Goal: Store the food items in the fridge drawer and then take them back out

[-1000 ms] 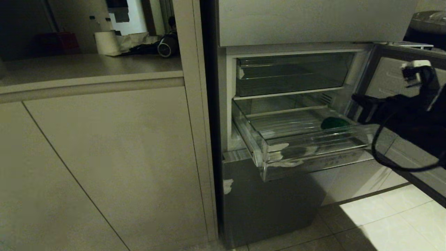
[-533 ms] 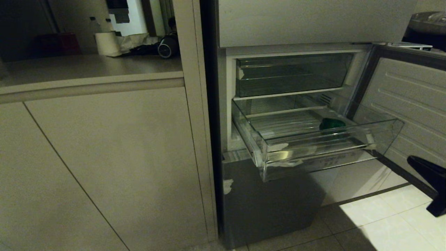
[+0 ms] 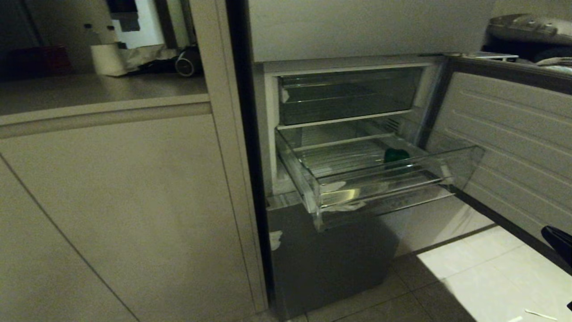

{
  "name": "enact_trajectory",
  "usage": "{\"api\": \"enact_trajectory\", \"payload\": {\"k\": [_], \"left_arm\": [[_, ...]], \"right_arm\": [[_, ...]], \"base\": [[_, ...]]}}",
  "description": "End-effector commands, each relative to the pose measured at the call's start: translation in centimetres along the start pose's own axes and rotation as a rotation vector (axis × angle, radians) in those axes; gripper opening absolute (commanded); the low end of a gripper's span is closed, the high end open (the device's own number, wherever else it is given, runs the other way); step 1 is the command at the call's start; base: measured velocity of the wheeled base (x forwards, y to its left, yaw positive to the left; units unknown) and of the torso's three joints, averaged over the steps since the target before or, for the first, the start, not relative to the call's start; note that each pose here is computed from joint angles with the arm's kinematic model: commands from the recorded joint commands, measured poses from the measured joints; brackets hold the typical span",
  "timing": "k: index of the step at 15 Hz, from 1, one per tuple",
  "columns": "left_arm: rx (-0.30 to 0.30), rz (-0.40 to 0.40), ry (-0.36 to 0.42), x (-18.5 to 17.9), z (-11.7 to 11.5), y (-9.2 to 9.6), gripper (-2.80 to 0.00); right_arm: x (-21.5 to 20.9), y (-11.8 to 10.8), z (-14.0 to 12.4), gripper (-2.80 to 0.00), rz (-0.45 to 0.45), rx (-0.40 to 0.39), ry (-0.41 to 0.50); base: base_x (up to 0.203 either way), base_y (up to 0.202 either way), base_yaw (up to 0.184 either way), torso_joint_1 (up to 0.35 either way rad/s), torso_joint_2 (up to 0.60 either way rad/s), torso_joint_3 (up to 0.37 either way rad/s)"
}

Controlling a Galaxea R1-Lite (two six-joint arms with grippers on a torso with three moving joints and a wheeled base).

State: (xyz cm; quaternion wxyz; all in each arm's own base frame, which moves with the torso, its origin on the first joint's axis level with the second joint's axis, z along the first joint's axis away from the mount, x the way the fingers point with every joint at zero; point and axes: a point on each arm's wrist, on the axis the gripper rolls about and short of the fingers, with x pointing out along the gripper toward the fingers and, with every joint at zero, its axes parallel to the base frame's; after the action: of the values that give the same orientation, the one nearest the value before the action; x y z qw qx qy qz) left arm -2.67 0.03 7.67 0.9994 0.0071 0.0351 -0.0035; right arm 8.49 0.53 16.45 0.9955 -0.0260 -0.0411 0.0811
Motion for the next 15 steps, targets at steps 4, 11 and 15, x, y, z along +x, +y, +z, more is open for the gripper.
{"api": "enact_trajectory", "payload": {"k": [4,11,15], "left_arm": [[0.000,0.001,0.000,0.0,0.0,0.0,-2.80],[0.000,0.000,0.000,0.0,0.0,0.0,-2.80],[0.000,0.002,0.000,0.0,0.0,0.0,-2.80]], "right_arm": [[-0.1,-0.5,-0.2,-2.80,-0.056,-0.005,0.007],[0.2,-2.7,-0.8,-2.80,-0.234,-0.003,0.067],[0.1,-7.0,-0.7,-2.80,-0.573,0.015,0.127]], "base": [[0.000,0.009,-0.175,0.003,0.00,-0.001],[0.000,0.007,-0.174,0.001,0.00,0.003],[0.000,0.003,-0.073,0.000,0.00,0.003]]}}
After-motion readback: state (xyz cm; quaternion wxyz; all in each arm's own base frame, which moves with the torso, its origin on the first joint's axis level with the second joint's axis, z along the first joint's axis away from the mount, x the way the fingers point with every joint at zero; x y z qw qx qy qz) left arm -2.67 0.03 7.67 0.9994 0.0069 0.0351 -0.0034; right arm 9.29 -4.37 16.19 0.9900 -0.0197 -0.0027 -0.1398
